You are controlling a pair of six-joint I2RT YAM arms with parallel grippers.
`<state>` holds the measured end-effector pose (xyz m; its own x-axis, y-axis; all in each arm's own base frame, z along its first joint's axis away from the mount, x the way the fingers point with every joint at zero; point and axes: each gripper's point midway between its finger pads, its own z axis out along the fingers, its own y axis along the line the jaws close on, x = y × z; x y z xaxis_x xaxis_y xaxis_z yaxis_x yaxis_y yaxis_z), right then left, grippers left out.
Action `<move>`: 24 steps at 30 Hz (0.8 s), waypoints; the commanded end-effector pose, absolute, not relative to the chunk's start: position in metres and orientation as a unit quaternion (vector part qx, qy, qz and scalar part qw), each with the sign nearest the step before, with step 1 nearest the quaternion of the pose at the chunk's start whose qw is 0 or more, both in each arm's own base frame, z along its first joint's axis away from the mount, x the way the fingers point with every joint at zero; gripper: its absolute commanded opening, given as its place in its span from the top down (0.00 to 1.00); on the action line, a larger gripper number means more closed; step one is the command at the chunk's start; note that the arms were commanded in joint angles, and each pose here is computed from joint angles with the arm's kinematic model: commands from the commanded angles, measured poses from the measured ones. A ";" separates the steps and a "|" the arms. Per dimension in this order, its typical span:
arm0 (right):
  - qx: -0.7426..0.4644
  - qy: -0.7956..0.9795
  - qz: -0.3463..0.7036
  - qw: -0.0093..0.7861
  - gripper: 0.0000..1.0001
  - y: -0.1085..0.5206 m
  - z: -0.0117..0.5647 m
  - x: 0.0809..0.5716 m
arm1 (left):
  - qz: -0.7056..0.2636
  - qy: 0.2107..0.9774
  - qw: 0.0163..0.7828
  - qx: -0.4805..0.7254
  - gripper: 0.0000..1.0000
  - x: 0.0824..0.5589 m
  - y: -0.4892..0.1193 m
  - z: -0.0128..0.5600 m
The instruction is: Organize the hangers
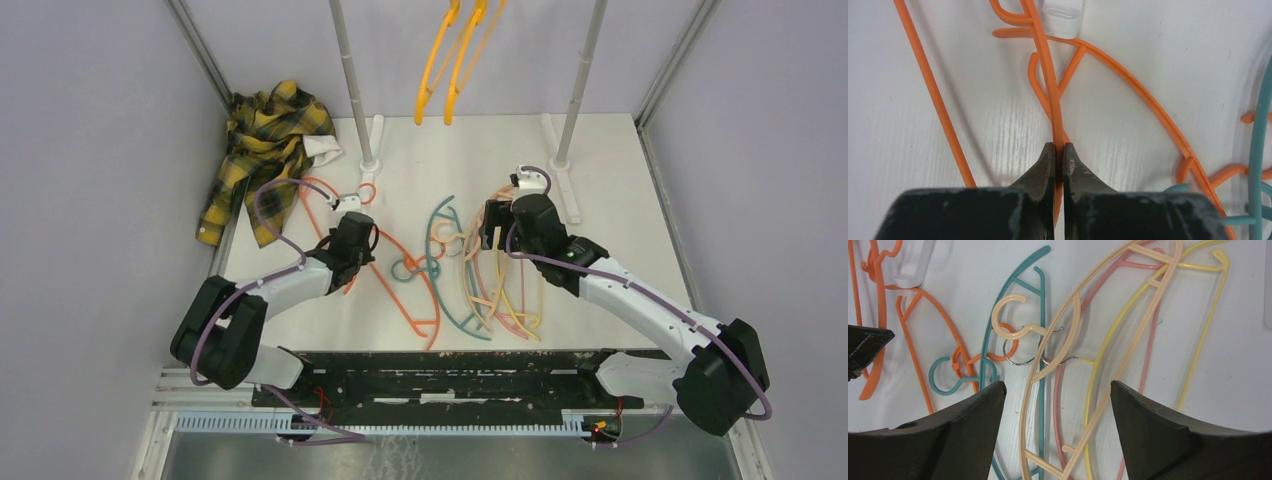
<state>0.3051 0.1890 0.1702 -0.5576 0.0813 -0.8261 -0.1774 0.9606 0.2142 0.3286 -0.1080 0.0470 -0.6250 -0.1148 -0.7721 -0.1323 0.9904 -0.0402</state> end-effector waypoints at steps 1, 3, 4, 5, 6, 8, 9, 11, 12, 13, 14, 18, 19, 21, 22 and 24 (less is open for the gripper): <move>-0.013 0.855 0.139 0.500 0.15 0.185 0.187 0.309 | -0.004 0.883 0.465 -0.066 0.97 0.330 -0.107 0.084; -0.011 0.855 0.137 0.501 0.15 0.183 0.187 0.309 | -0.031 0.873 0.482 -0.068 0.97 0.326 -0.110 0.104; -0.010 0.854 0.136 0.501 0.15 0.182 0.187 0.309 | -0.048 0.866 0.494 -0.069 0.97 0.325 -0.113 0.117; -0.008 0.854 0.135 0.502 0.15 0.181 0.187 0.309 | -0.065 0.858 0.505 -0.071 0.97 0.323 -0.116 0.130; -0.007 0.854 0.133 0.503 0.15 0.180 0.187 0.309 | -0.082 0.849 0.518 -0.072 0.97 0.322 -0.118 0.145; -0.005 0.853 0.131 0.505 0.15 0.179 0.189 0.308 | -0.115 0.829 0.543 -0.074 0.97 0.318 -0.123 0.177; -0.004 0.853 0.129 0.506 0.15 0.177 0.189 0.308 | -0.135 0.819 0.554 -0.071 0.97 0.317 -0.127 0.193; 0.000 0.852 0.127 0.509 0.15 0.175 0.191 0.308 | -0.181 0.798 0.572 -0.055 0.97 0.311 -0.138 0.227; 0.001 0.850 0.128 0.510 0.15 0.175 0.193 0.308 | -0.207 0.787 0.579 -0.046 0.97 0.307 -0.145 0.244; 0.002 0.850 0.127 0.512 0.16 0.174 0.194 0.308 | -0.232 0.777 0.584 -0.039 0.97 0.302 -0.150 0.261; 0.002 0.849 0.127 0.513 0.15 0.174 0.196 0.308 | -0.254 0.767 0.588 -0.033 0.97 0.296 -0.155 0.275; 0.001 0.847 0.125 0.517 0.16 0.173 0.204 0.309 | -0.308 0.741 0.596 -0.034 0.97 0.277 -0.160 0.317; 0.001 0.846 0.125 0.519 0.16 0.173 0.206 0.309 | -0.316 0.737 0.597 -0.036 0.97 0.272 -0.159 0.325; -0.001 0.844 0.126 0.522 0.16 0.173 0.210 0.310 | -0.331 0.729 0.598 -0.040 0.97 0.260 -0.157 0.337; 0.000 0.843 0.125 0.523 0.16 0.173 0.212 0.310 | -0.337 0.728 0.596 -0.041 0.97 0.254 -0.155 0.340; -0.003 0.843 0.125 0.523 0.16 0.173 0.214 0.309 | -0.344 0.726 0.594 -0.045 0.97 0.243 -0.150 0.344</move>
